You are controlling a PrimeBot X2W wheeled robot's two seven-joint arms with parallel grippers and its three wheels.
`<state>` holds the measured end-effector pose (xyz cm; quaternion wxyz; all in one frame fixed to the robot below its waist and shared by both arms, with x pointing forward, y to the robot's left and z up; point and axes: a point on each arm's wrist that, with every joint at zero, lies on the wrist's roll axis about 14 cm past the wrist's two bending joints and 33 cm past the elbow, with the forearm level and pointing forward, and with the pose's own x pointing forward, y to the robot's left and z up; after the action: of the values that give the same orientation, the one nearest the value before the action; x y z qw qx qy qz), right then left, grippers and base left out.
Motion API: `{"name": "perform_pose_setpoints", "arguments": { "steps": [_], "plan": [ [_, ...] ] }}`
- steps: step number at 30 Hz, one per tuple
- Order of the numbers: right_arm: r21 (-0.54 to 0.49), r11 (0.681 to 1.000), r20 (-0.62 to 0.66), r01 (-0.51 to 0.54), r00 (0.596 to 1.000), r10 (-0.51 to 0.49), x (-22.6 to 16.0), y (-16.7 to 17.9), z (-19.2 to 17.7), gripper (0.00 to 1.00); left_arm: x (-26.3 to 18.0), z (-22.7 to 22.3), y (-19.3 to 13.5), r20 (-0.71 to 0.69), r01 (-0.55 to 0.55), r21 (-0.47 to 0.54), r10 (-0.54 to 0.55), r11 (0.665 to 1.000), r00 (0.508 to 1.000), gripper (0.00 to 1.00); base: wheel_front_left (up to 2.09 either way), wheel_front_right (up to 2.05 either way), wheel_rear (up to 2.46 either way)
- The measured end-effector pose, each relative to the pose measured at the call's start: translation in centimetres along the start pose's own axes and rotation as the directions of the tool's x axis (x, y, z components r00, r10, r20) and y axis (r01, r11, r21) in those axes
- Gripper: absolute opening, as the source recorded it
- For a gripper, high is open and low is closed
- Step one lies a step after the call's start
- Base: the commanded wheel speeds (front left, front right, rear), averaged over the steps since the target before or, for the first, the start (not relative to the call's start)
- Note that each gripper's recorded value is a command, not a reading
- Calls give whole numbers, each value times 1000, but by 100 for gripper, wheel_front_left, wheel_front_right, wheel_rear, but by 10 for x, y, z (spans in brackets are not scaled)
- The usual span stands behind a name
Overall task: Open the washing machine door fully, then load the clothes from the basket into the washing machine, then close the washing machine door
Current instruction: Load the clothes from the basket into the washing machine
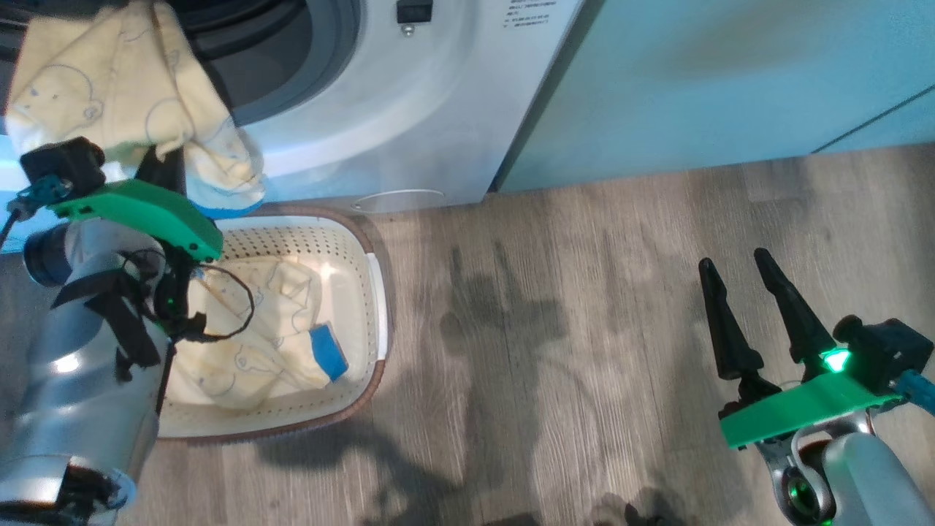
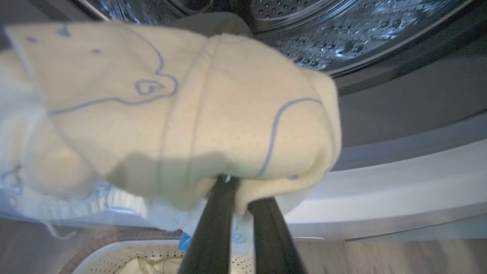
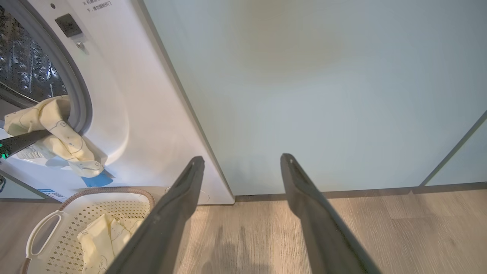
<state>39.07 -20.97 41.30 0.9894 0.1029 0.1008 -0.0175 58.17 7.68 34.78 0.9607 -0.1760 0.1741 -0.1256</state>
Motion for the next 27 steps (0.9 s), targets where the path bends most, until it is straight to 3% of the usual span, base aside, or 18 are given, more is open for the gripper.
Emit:
{"name": "perform_pose_setpoints", "arguments": {
  "steps": [5, 11, 22, 27],
  "plan": [
    [9, 1000, 18, -16, 1000, 16, 1, 5, 5, 100, -7, 38, -1, 108, 14, 45, -19, 999, 994, 0, 0, 0, 0],
    [17, 1000, 11, -24, 1000, 24, 4, 9, 2, 100, -5, 54, -3, 128, 36, 97, -48, 995, 991, 0, 0, 0, 0],
    [19, 1000, -41, -9, 999, 9, 8, 5, -16, 100, 43, 107, -14, 174, 61, 150, -87, 987, 981, 0, 0, 0, 0],
    [14, 1000, -56, 2, 998, -1, 13, 1, -21, 100, 67, 118, -11, 193, 24, 143, -52, 989, 980, 0, 0, 0, 0]
  ]
}}
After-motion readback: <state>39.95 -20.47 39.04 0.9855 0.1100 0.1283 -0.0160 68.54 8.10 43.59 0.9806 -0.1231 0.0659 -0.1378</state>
